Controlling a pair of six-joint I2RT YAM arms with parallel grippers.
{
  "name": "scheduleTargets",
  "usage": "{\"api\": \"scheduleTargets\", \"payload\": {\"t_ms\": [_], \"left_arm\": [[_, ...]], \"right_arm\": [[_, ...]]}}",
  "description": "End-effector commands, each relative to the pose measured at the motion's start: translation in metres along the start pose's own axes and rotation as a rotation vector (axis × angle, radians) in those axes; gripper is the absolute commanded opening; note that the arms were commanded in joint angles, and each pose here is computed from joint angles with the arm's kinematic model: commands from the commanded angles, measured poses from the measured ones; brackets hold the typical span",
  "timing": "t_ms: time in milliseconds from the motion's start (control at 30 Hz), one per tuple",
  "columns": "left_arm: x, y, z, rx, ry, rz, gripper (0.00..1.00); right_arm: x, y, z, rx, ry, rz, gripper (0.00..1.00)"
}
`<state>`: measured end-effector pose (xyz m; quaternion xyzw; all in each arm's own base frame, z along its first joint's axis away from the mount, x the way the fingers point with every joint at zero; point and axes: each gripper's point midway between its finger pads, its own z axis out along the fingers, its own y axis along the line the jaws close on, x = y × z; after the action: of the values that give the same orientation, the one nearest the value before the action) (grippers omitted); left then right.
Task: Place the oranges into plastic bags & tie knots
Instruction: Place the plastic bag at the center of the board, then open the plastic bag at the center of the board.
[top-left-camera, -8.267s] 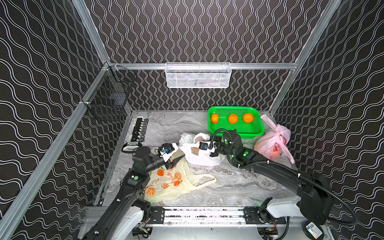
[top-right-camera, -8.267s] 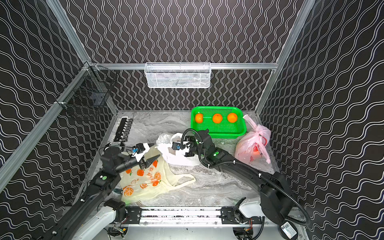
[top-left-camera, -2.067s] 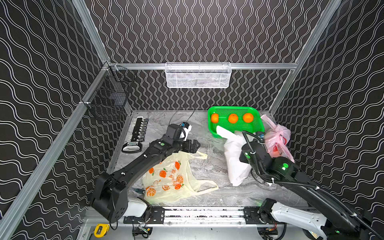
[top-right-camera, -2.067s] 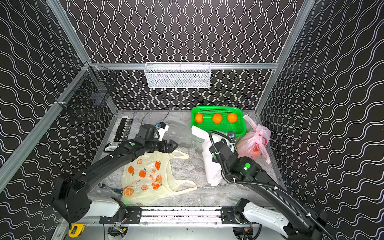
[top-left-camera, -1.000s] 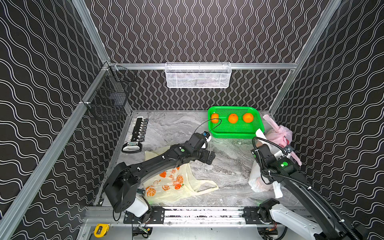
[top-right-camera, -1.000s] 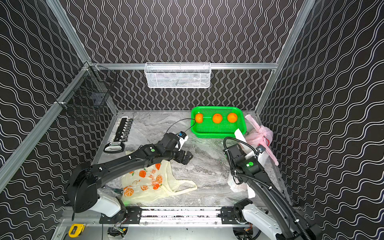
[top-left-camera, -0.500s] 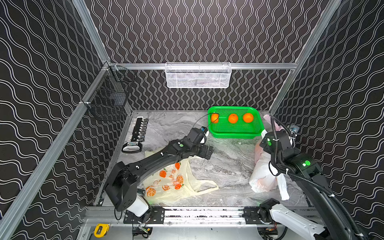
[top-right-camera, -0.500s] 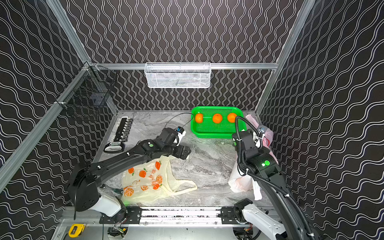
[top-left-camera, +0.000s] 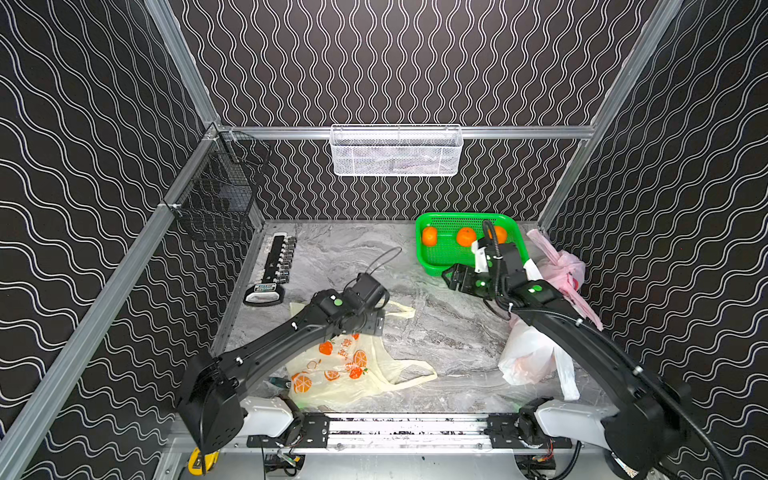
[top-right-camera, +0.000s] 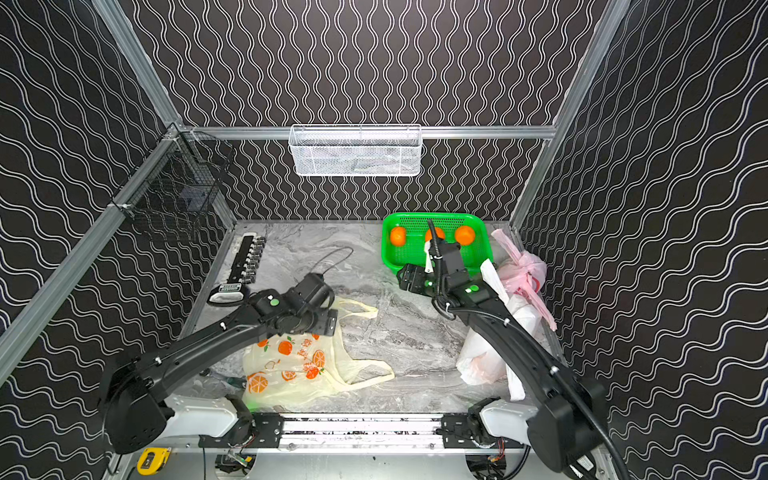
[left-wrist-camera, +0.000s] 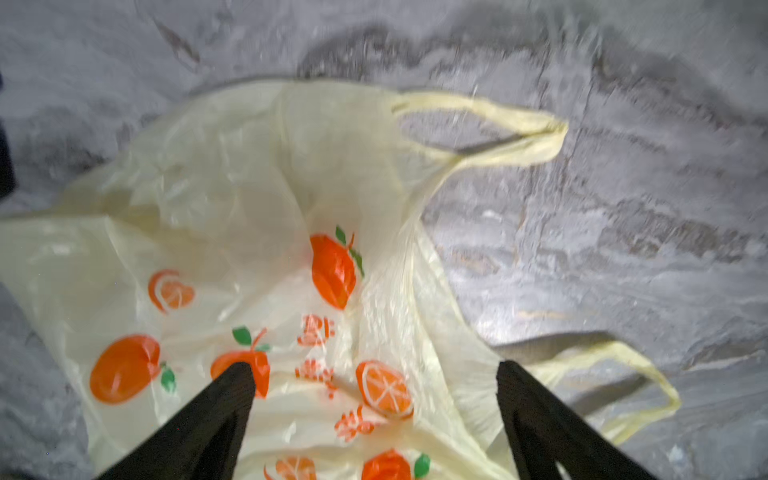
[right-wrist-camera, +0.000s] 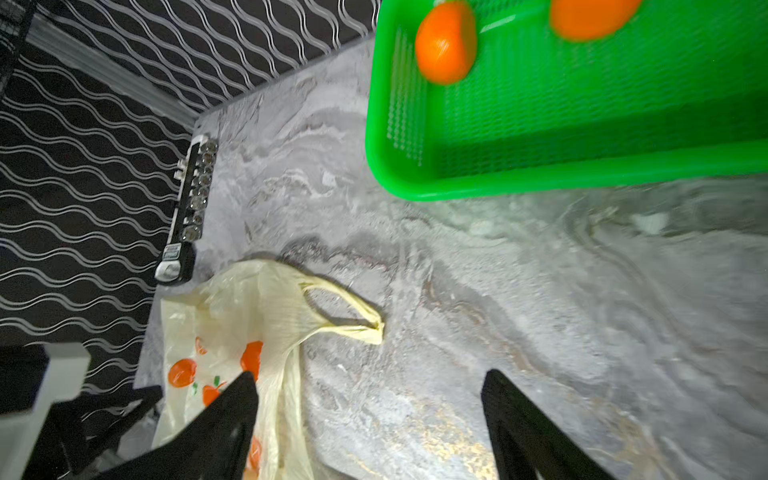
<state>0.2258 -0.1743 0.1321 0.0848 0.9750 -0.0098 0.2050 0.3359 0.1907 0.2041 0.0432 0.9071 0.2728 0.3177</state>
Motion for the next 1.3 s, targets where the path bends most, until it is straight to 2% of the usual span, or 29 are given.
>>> {"api": "scheduleTargets", "payload": {"t_ms": [0, 100, 233, 433, 667, 1033, 1167, 1267], "left_arm": [[0.036, 0.004, 0.003, -0.017, 0.105, -0.077, 0.93], [0.045, -0.007, 0.016, 0.030, 0.144, -0.090, 0.92], [0.038, -0.017, 0.034, 0.055, 0.147, -0.093, 0.84], [0.023, -0.018, 0.058, 0.044, 0.153, -0.105, 0.84], [0.020, -0.008, 0.080, 0.010, 0.157, -0.105, 0.69], [0.024, -0.017, 0.101, 0.074, 0.159, -0.125, 0.65], [0.028, -0.015, 0.108, 0.062, 0.173, -0.120, 0.55], [0.029, -0.013, 0.106, 0.057, 0.168, -0.114, 0.37]], "right_arm": [[0.003, 0.022, 0.014, -0.137, 0.040, 0.053, 0.86], [0.012, 0.020, 0.025, -0.141, 0.080, 0.050, 0.83], [0.019, 0.018, 0.029, -0.140, 0.115, 0.037, 0.79], [0.024, 0.011, 0.028, -0.118, 0.114, 0.025, 0.78], [0.025, 0.011, 0.026, -0.119, 0.115, 0.022, 0.76], [0.024, 0.012, 0.024, -0.116, 0.119, 0.020, 0.72], [0.025, 0.010, 0.024, -0.103, 0.123, 0.024, 0.70], [0.022, 0.007, 0.020, -0.085, 0.100, 0.026, 0.68]]}}
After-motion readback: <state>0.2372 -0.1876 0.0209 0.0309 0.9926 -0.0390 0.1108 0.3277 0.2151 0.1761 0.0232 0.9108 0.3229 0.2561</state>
